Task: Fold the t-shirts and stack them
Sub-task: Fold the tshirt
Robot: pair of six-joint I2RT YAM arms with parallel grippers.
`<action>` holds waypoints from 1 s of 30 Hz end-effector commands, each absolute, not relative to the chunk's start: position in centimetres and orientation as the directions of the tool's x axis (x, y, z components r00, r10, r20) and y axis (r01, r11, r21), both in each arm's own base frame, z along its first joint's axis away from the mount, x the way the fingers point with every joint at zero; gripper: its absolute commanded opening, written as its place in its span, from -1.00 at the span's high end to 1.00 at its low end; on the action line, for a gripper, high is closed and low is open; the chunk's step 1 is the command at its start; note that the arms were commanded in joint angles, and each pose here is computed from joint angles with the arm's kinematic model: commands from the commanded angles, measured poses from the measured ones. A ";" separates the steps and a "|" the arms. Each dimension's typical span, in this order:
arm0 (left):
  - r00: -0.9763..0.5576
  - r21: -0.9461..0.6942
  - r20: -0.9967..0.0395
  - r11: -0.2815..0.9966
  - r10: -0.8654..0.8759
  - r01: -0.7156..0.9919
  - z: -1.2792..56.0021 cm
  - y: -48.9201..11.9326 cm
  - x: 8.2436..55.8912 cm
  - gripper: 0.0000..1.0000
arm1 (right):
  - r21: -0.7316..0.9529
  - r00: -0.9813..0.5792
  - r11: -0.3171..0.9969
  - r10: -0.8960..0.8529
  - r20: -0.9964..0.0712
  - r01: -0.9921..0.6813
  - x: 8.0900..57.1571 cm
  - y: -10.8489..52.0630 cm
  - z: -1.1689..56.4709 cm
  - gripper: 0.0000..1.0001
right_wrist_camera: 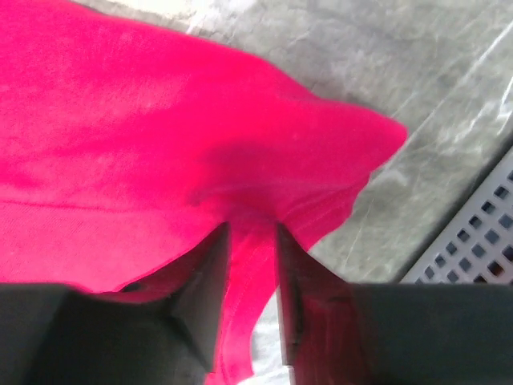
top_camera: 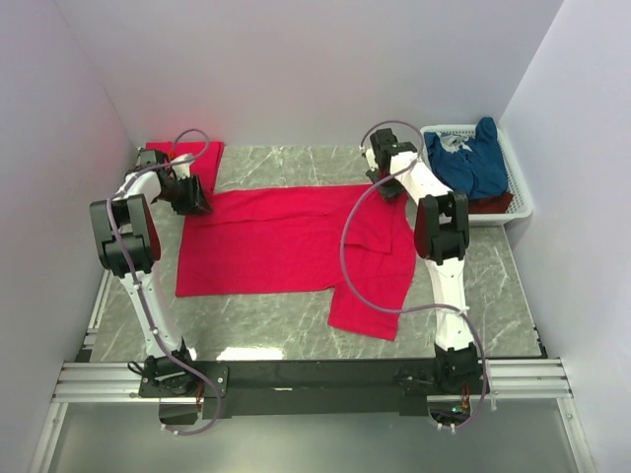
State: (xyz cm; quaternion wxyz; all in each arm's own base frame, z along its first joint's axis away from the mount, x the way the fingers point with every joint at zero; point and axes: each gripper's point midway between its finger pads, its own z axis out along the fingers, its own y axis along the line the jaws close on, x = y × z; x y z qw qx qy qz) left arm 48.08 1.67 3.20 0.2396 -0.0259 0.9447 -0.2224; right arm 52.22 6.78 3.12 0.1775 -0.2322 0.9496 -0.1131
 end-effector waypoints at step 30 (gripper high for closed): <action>-0.605 -0.104 -0.625 0.715 0.493 0.691 9.4 1.2 25.2 -0.33 | -0.033 -0.566 0.580 -0.805 -0.176 -0.814 23.0 9.9 3.7 -0.12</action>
